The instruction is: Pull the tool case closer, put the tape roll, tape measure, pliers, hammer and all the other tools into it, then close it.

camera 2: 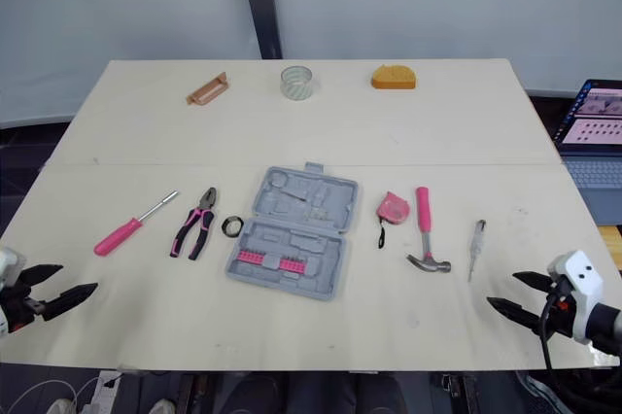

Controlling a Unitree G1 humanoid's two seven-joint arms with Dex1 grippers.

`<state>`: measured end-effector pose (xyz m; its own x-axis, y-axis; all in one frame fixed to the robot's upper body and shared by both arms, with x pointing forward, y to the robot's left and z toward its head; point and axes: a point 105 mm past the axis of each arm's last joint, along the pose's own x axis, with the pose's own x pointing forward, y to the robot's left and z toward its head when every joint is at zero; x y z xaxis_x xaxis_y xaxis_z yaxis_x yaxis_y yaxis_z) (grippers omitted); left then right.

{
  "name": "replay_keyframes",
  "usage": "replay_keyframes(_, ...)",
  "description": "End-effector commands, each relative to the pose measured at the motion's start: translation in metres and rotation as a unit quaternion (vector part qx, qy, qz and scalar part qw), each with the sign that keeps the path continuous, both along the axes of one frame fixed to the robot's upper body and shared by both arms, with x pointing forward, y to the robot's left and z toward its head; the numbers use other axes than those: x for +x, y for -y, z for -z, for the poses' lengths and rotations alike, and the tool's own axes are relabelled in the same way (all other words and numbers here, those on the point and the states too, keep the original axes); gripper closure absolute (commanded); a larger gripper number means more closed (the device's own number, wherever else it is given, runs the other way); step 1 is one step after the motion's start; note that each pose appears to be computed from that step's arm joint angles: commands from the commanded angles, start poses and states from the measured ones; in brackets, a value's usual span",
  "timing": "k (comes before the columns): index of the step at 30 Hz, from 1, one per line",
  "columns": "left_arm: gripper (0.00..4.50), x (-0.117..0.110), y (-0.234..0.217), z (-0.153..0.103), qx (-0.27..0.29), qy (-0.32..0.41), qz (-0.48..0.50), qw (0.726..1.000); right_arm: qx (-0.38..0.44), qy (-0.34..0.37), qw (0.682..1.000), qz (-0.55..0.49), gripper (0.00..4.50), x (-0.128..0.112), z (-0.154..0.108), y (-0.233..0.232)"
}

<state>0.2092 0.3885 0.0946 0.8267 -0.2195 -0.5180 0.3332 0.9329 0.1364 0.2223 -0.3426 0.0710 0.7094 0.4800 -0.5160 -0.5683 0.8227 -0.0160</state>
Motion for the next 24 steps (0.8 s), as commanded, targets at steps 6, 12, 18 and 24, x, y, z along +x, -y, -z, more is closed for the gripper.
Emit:
replay_keyframes(6,0.02,-0.002,-0.003,-0.002,-0.006,0.012,-0.011,1.0,-0.004,0.024,1.0,-0.005,0.05,0.008,-0.014,-0.003)
replay_keyframes(12,0.02,-0.002,-0.005,-0.003,-0.007,0.009,-0.012,1.0,-0.005,0.024,1.0,-0.005,0.05,0.008,-0.017,-0.005)
replay_keyframes(18,0.02,-0.002,-0.007,-0.002,-0.007,0.009,-0.014,1.0,-0.004,0.024,1.0,-0.005,0.05,0.009,-0.019,-0.009)
replay_keyframes(24,0.02,-0.002,-0.008,-0.002,-0.01,0.008,-0.014,1.0,-0.005,0.025,1.0,-0.005,0.05,0.009,-0.021,-0.011)
